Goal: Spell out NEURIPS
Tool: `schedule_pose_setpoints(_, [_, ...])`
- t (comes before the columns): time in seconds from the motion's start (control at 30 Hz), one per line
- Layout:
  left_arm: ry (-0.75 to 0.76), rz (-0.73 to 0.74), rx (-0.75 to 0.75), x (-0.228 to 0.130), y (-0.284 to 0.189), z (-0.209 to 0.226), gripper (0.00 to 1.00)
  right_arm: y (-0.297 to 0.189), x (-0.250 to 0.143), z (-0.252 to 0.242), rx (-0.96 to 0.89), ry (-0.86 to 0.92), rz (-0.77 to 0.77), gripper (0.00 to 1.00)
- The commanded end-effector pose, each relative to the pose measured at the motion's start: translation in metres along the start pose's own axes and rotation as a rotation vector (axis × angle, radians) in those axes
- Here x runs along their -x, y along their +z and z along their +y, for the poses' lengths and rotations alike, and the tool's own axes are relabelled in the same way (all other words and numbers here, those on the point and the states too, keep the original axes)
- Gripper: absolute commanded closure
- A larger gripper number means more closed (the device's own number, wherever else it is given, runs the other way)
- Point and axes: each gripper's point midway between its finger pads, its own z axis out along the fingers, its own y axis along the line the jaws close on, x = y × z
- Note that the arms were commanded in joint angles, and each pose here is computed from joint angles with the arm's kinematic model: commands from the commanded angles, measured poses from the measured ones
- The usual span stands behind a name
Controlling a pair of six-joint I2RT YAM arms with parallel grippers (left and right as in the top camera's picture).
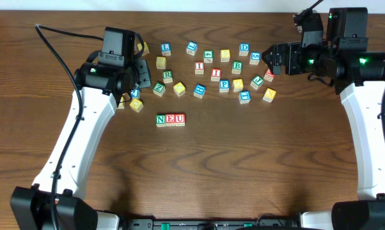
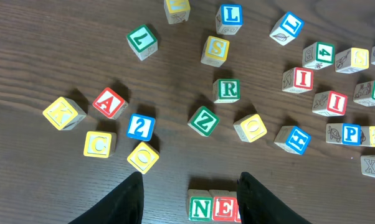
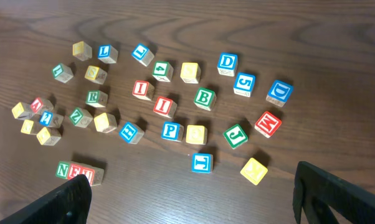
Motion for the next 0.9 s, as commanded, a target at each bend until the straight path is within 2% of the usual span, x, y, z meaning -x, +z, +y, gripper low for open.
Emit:
schedule_pose_setpoints(0.0, [0.014,-0.002,-0.004,0.004,-0.001,-0.001,0.52,0.001,-0.001,-0.001,0.005,-0.006,0.005,0.01])
schedule_pose_setpoints(0.87, [0.043,0.017,-0.017,-0.003,0.003,-0.013,0.53,0.001,-0.001,-0.001,0.005,-0.006,0.005,0.01])
